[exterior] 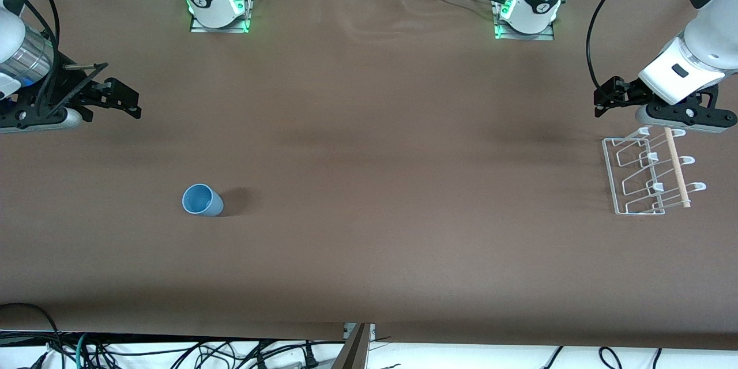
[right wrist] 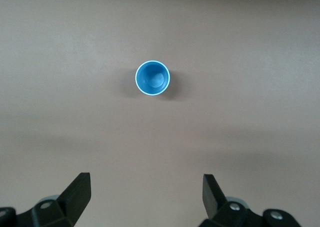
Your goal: Transfer cup to left arm and place on rack
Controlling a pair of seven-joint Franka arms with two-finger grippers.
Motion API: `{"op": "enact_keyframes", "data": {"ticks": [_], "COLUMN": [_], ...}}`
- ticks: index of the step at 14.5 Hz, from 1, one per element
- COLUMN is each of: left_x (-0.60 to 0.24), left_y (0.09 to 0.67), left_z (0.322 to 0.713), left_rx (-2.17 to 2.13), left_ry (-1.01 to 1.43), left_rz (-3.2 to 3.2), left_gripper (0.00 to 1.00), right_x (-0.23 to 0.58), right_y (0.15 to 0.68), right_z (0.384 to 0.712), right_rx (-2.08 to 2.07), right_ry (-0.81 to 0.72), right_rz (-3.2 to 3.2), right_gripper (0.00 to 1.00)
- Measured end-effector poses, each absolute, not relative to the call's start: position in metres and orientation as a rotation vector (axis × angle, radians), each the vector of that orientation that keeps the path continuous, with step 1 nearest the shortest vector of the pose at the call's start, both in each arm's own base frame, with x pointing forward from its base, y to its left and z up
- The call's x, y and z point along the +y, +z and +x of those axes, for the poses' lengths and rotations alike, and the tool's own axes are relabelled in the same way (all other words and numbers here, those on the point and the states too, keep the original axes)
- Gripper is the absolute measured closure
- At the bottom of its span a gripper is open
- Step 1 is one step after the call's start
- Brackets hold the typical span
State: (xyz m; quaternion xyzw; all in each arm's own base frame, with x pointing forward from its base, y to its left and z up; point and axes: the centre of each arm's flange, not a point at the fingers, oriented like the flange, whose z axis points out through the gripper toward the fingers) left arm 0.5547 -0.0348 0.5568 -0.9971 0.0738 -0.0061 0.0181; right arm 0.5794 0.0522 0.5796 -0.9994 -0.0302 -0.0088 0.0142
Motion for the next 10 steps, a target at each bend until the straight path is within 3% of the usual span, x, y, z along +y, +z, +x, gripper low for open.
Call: {"op": "enact_keyframes", "data": {"ticks": [10], "left_x": [-0.0348], "left_y": [0.5568], "left_z": [0.5547], "left_rx": [0.229], "left_ry": [-0.019], "left_rz": [-3.097], "left_gripper": [0.00], "right_x": [0.0524], "right_y": [0.5781], "right_z": [0.5799], "right_rx": [-0.082], "right_ry": [-0.023], "right_rz": [-3.112], "right_gripper": [0.01]}}
